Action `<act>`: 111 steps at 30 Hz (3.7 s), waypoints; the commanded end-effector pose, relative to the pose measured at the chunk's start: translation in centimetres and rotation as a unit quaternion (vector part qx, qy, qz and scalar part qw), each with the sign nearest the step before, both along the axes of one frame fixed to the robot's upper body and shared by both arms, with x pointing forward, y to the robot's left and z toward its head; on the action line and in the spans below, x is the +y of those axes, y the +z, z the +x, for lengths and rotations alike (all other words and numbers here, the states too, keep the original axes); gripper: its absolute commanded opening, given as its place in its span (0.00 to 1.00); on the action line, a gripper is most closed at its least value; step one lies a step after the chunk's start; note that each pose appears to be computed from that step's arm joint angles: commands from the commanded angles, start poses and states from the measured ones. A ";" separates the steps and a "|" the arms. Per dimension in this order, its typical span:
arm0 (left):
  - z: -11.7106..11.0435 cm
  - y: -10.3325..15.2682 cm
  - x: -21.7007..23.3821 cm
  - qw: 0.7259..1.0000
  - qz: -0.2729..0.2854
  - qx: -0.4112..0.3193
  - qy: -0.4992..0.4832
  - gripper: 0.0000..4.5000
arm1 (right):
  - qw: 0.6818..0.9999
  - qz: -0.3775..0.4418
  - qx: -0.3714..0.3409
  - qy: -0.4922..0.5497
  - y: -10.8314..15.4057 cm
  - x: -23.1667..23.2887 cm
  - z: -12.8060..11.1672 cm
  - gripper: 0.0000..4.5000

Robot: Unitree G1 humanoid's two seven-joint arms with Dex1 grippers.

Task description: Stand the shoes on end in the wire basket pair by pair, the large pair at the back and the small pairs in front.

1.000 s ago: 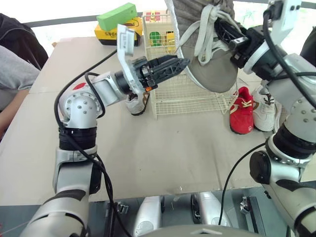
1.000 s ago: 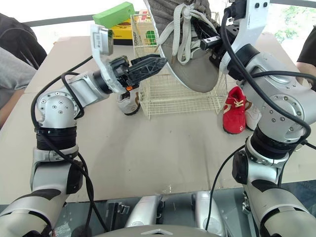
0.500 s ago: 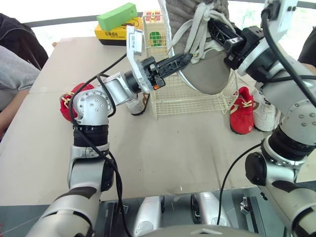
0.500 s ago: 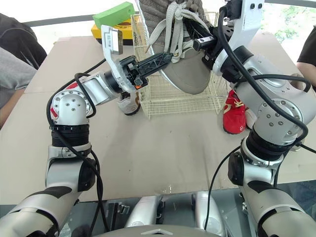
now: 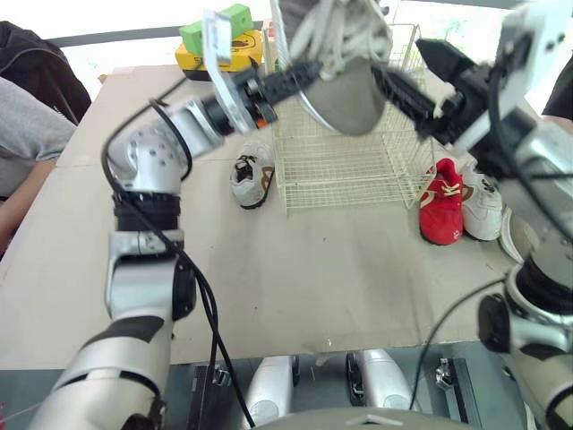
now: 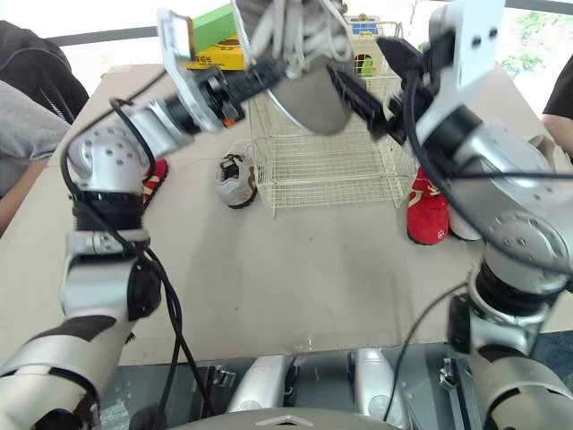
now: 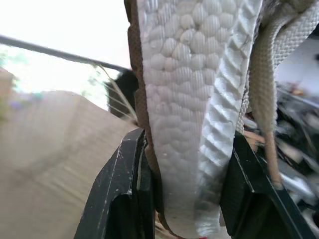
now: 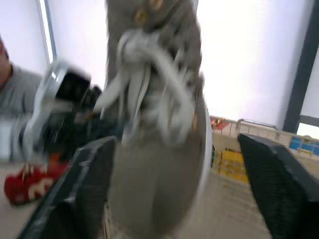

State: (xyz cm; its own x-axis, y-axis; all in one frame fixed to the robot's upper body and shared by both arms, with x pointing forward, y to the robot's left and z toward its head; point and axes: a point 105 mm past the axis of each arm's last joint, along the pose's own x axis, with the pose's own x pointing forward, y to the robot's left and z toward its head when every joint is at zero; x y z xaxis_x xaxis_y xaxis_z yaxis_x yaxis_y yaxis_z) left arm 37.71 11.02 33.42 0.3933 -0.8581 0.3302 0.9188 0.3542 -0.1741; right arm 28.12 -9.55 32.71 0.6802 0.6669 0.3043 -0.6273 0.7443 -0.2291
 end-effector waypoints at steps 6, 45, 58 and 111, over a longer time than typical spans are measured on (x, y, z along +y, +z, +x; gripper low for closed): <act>3.8 6.7 2.2 0.981 0.038 -0.139 0.132 0.29 | 0.998 -0.031 -0.052 -0.007 -3.2 -2.5 -3.8 0.96; 4.2 1.8 6.6 0.957 0.218 -0.129 0.140 0.89 | 0.999 -0.030 -0.032 -0.029 -5.2 -3.5 -4.8 0.97; 2.1 5.5 -1.4 0.836 0.339 -0.395 0.174 0.89 | 0.998 -0.052 -0.025 -0.026 -5.6 -3.7 -4.3 0.97; 4.2 -3.8 3.7 0.943 0.213 -0.068 0.247 0.29 | 0.998 -0.047 -0.024 -0.015 -6.1 -2.9 -3.7 0.97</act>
State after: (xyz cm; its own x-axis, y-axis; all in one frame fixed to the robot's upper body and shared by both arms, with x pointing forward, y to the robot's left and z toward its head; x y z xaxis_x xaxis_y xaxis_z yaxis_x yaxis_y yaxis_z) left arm 42.01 15.21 31.42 0.7605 -0.6309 0.1539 0.5970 0.7725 0.2164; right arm 24.94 -12.75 25.76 0.7097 0.6625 0.2399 -0.5952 0.7459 -0.2991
